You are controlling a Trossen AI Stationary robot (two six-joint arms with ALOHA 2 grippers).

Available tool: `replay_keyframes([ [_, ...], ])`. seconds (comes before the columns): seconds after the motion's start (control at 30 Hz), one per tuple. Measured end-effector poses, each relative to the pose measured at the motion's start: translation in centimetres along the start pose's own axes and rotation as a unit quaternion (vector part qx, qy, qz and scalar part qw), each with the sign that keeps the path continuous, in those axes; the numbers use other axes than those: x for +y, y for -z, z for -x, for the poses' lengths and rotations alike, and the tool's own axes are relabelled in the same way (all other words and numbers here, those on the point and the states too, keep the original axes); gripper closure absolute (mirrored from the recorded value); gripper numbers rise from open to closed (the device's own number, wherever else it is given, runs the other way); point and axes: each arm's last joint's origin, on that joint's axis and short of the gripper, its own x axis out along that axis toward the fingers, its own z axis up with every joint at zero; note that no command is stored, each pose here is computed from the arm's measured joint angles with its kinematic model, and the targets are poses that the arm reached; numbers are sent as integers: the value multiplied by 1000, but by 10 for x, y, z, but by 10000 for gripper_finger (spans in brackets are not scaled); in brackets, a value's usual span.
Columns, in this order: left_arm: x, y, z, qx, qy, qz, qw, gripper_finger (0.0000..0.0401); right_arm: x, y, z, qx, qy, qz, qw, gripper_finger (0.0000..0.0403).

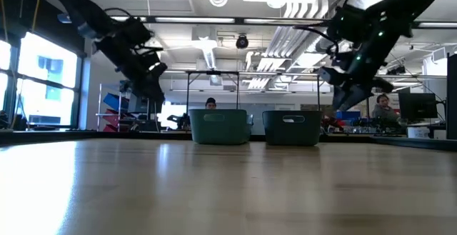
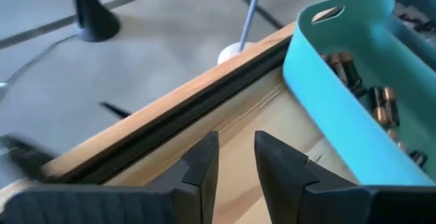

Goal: Sort batteries
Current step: Adjust the green bin

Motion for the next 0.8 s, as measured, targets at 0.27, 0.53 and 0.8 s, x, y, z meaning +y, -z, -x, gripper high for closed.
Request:
replay_keyframes([
  [0.27,-3,15,-58,-19,53,38,998,340,-38,-33,-50,-1,-30,-56,998,348],
  [0.53,-6,29,-69,29,73,42,996,354,-33,-37,-86,-13,-103,-60,993,399],
  [0.8,-1,48,-65,58,60,53,995,357,-25,-37,-103,-30,-151,-55,987,402],
])
